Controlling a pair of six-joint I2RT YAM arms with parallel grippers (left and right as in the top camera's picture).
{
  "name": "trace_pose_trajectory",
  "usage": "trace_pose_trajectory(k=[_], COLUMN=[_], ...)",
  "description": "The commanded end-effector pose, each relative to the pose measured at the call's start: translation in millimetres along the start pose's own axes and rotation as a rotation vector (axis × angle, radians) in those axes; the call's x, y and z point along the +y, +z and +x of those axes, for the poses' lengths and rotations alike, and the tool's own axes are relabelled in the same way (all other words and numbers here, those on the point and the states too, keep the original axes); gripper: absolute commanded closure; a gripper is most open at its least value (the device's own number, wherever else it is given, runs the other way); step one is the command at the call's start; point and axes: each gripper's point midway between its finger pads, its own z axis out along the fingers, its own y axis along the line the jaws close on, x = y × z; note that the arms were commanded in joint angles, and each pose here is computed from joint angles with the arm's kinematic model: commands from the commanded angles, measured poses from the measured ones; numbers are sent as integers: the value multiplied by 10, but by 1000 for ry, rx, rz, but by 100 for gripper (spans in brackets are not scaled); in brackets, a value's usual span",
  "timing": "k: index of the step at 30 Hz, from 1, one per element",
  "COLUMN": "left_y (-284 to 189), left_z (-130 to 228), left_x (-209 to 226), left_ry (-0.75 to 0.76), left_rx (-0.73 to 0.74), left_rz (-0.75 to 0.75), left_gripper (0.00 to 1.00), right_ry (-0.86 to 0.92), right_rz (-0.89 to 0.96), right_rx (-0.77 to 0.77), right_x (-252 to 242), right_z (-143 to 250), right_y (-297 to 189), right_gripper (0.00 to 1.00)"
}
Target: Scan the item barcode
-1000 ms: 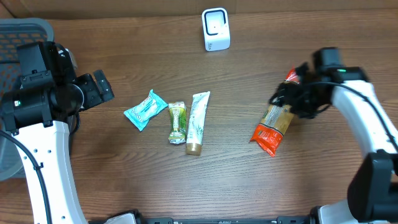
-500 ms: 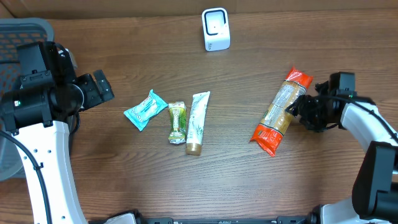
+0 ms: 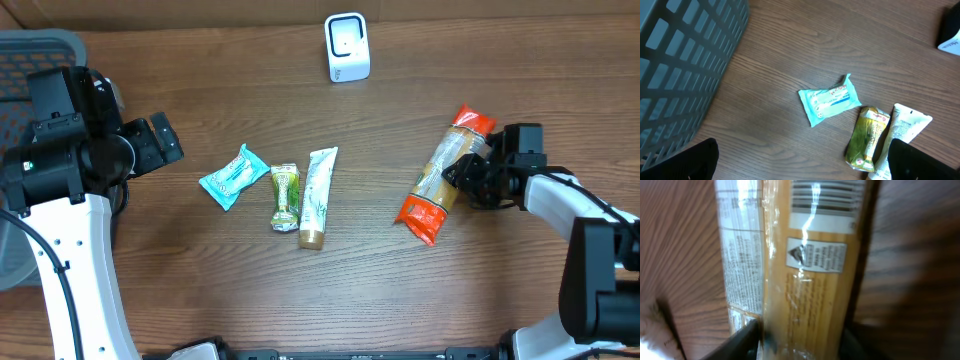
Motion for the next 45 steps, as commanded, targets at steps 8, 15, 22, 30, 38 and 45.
trace_pose_trajectory(k=[8, 15, 22, 30, 38, 45], left_y=[-55, -55, -55, -55, -55, -55], left_z=[-50, -50, -50, -49, -50, -50], left_x=[-5, -5, -5, -5, -5, -5], left_ry=[17, 17, 17, 17, 17, 17], left_rx=[-21, -21, -21, -21, -21, -21], left_rz=[6, 6, 6, 6, 6, 6], left_gripper=[1, 1, 0, 1, 0, 0], right_ry=[20, -152, -362, -585, -627, -572], right_rz=[83, 123, 547, 674, 339, 114], right_rx=[113, 119, 72, 71, 199, 274], right_x=[-156, 273, 317, 588, 1044, 1180], right_z=[282, 21, 84, 494, 766, 558], right_y=[190, -309, -636, -363, -39, -267], right_gripper=[89, 96, 96, 68, 28, 28])
